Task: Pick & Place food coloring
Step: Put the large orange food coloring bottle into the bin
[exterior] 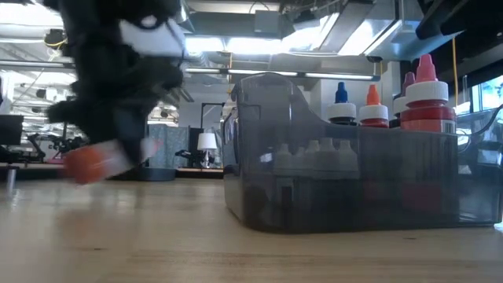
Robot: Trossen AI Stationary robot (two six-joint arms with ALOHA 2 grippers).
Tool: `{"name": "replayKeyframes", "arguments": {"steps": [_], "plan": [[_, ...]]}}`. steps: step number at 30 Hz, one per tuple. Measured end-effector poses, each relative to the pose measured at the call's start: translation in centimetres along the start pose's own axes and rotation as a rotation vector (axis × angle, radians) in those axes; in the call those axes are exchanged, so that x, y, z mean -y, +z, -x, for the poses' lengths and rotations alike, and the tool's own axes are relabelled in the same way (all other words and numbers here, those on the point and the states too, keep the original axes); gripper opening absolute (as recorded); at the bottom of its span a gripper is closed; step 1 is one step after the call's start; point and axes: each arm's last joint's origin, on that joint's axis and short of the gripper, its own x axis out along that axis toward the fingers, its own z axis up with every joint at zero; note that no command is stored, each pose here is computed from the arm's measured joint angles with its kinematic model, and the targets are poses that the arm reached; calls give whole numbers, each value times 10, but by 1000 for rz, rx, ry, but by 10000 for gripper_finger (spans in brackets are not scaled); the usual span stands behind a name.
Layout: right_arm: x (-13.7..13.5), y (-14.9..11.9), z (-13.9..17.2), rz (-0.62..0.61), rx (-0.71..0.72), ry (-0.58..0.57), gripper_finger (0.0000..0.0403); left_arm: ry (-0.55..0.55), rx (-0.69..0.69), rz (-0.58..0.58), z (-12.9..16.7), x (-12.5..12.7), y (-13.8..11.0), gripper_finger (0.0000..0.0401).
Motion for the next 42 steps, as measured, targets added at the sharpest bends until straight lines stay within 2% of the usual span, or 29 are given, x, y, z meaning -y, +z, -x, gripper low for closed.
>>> {"name": "replayKeyframes", "arguments": {"steps": [3, 8, 11, 15, 21, 26, 30, 37, 42], "plan": [[0, 1, 0, -4, 14, -15, 112, -105, 195, -66, 11, 9, 18, 129], [3, 3, -2, -24, 18, -25, 112, -298, 484, -292, 17, 34, 58, 130], [6, 3, -4, -57, 14, -32, 112, -340, 640, -423, 16, 42, 83, 130], [8, 4, -5, -116, 10, -18, 112, -382, 815, -545, 8, 48, 115, 130], [11, 10, -5, -180, 17, -8, 112, -651, 1000, -626, -28, 58, 145, 130], [11, 10, -4, -219, 18, -8, 112, -756, 1038, -651, -70, 52, 152, 130], [11, 10, -4, -248, 18, -8, 112, -754, 1012, -678, -96, 49, 150, 130], [12, 12, -5, -253, 28, -11, 112, -732, 1016, -766, -116, 59, 145, 130], [12, 12, -5, -256, 38, -31, 112, -737, 1009, -779, -131, 68, 142, 130]]}}
